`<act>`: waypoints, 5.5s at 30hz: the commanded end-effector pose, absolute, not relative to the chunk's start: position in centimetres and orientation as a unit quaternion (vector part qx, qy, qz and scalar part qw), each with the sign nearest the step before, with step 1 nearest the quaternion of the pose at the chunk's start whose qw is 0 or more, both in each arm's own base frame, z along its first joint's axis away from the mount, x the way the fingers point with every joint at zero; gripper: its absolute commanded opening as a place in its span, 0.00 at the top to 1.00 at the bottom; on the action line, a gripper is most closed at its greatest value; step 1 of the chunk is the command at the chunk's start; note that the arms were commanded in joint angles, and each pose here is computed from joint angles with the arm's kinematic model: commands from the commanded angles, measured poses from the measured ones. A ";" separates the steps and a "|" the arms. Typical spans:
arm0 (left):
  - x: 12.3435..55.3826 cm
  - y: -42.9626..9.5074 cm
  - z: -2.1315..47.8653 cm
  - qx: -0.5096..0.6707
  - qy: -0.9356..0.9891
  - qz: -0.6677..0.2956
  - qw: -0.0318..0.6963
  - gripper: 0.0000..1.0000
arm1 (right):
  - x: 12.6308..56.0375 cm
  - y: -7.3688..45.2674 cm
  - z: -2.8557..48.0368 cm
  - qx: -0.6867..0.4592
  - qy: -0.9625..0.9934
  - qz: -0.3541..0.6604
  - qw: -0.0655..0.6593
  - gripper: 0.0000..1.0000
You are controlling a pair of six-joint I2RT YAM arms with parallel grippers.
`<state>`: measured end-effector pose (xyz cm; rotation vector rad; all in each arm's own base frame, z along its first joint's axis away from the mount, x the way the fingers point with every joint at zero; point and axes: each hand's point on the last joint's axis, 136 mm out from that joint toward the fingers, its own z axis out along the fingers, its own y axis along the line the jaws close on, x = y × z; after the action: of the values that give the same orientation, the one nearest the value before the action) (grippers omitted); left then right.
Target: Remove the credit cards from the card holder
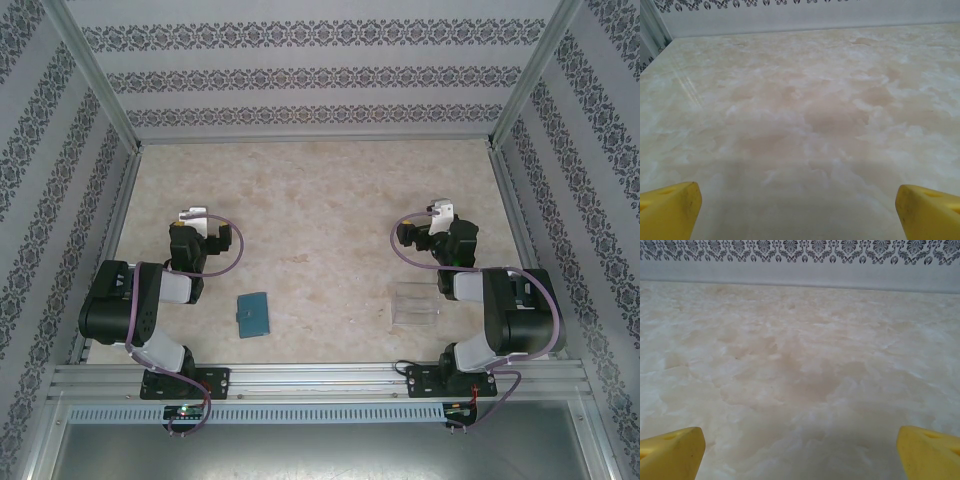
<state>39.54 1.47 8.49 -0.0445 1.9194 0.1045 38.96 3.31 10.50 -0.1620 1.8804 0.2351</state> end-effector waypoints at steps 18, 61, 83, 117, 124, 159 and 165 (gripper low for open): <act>39.9 1.6 8.8 -0.028 0.817 0.042 0.575 0.00 | 38.9 3.7 11.0 -0.085 0.795 0.106 0.592 0.02; 34.8 1.3 14.7 -0.183 0.905 -0.014 0.385 0.00 | 27.7 5.4 14.2 0.122 0.957 0.115 0.239 0.42; 31.2 -0.1 14.8 -0.126 0.972 -0.006 0.200 0.00 | 21.9 10.6 10.9 0.071 0.993 -0.006 0.099 0.67; 31.0 0.3 14.3 -0.116 0.974 0.010 0.193 0.00 | 19.7 11.7 5.8 0.077 0.997 -0.006 0.030 0.84; 31.0 0.4 14.3 -0.119 0.974 0.013 0.193 0.00 | 19.8 11.6 6.1 0.073 0.997 -0.011 0.032 0.90; 30.7 -0.4 14.7 -0.116 0.971 -0.013 0.209 0.00 | 34.4 26.7 10.0 -0.005 0.995 0.016 0.093 0.97; 30.7 -0.5 14.3 -0.118 0.972 -0.016 0.202 0.00 | 37.7 29.1 9.8 -0.016 0.995 0.013 0.098 0.97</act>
<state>31.21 -0.10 14.52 -0.3427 2.7018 -0.0300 37.46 29.24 9.51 -0.0047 2.9313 0.1083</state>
